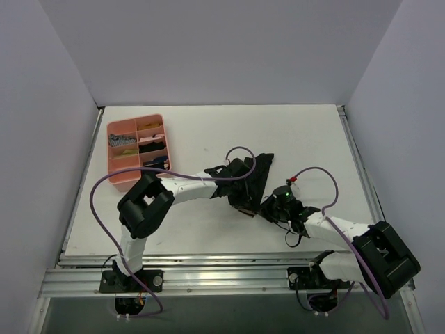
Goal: Roll the underwear
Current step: Fold the underwear
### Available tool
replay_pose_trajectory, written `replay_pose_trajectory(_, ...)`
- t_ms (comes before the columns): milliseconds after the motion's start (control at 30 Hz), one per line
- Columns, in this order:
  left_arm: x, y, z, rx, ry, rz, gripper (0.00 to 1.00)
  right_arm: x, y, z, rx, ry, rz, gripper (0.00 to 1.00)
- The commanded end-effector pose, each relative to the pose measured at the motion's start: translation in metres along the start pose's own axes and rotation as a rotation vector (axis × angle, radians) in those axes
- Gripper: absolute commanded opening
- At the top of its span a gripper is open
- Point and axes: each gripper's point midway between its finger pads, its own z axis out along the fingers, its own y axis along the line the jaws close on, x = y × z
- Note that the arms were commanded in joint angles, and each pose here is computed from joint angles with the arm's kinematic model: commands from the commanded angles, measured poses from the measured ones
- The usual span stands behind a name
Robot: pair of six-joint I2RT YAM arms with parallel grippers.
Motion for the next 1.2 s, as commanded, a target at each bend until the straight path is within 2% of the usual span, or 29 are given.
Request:
replay_pose_trajectory(0,0.002,-0.008,0.008,0.045,-0.002,-0.004,0.09,0.013,-0.021,0.001,0.072,0.041,-0.012,0.00)
replay_pose_trajectory(100,0.013,0.013,0.012,-0.003,0.015,-0.020,0.08,0.010,-0.014,-0.003,0.073,0.046,-0.044,0.01)
replay_pose_trajectory(133,0.016,0.019,0.013,-0.020,0.020,-0.026,0.08,0.007,-0.011,-0.004,0.075,0.038,-0.055,0.10)
replay_pose_trajectory(200,0.023,0.033,0.015,-0.053,0.033,-0.033,0.08,0.000,0.000,-0.012,0.064,0.024,-0.073,0.18)
replay_pose_trajectory(233,0.024,0.036,0.016,-0.064,0.031,-0.033,0.07,-0.005,0.004,-0.015,0.058,0.005,-0.078,0.25)
replay_pose_trajectory(367,0.032,0.051,0.014,-0.128,0.045,-0.018,0.06,-0.020,0.022,-0.029,0.033,-0.044,-0.088,0.30)
replay_pose_trajectory(500,0.042,0.059,0.007,-0.169,0.048,0.004,0.04,-0.046,0.038,-0.036,0.026,-0.092,-0.106,0.31)
replay_pose_trajectory(567,0.050,0.066,0.001,-0.187,0.054,0.011,0.04,-0.075,0.043,-0.035,0.032,-0.135,-0.096,0.31)
replay_pose_trajectory(800,0.064,0.085,-0.018,-0.209,0.039,-0.005,0.04,-0.128,0.043,0.001,0.094,-0.099,-0.117,0.30)
replay_pose_trajectory(967,0.068,0.090,-0.023,-0.215,0.032,-0.004,0.04,-0.138,0.052,0.019,0.085,-0.084,-0.157,0.26)
replay_pose_trajectory(1167,0.069,0.088,-0.025,-0.212,0.026,-0.001,0.04,-0.130,0.049,0.037,0.076,-0.028,-0.186,0.25)
